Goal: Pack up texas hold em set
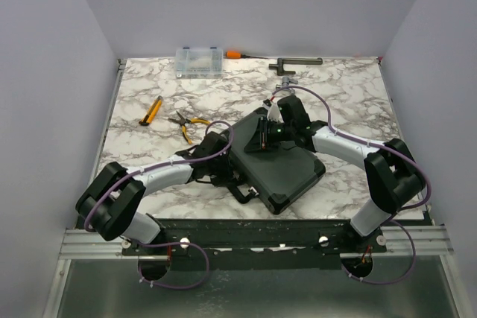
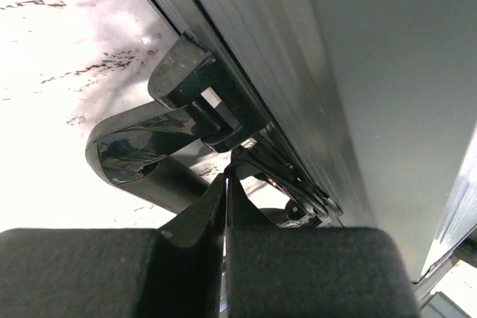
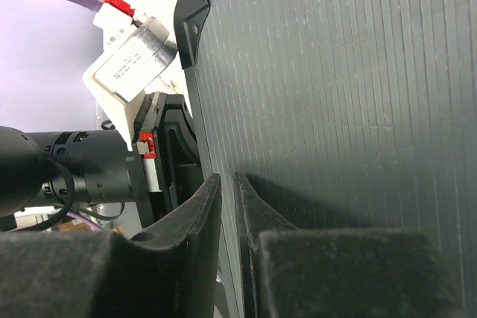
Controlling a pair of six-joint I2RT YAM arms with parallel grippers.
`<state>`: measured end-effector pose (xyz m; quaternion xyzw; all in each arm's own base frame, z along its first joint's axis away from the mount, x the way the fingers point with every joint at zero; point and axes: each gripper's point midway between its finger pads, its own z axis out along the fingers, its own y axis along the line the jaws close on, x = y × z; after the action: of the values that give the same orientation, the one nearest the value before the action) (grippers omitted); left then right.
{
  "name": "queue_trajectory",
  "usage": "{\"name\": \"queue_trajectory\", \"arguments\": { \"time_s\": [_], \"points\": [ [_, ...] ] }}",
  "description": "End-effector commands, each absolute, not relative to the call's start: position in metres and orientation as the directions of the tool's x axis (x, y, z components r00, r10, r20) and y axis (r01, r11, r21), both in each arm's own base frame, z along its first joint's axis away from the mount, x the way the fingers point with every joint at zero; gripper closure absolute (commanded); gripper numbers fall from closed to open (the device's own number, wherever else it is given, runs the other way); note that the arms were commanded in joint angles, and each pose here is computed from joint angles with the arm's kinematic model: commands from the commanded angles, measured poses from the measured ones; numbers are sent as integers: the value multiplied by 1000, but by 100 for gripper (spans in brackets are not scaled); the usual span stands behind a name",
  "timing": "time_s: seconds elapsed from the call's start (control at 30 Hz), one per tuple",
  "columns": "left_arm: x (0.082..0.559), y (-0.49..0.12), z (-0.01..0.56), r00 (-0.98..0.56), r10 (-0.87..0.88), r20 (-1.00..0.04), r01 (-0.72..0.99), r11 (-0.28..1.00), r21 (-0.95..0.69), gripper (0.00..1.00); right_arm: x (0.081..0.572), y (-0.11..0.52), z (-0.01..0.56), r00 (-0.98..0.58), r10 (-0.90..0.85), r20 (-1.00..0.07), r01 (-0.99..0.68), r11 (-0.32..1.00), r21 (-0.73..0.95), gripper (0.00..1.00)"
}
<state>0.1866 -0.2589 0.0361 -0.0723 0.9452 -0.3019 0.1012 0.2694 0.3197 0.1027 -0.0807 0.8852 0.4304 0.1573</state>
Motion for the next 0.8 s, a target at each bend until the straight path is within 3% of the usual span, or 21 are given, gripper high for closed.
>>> {"name": "queue_trajectory", "arguments": {
  "time_s": [0.0, 0.77],
  "points": [
    [188, -254, 24, -964, -241, -111, -153, 845, -512, 100, 203, 245, -9, -996, -80, -48, -93, 877, 472, 81],
    [179, -263, -23, -914, -400, 73, -394, 826, -404, 100, 197, 246, -16, -997, -78, -22, -79, 869, 488, 82]
  ]
}}
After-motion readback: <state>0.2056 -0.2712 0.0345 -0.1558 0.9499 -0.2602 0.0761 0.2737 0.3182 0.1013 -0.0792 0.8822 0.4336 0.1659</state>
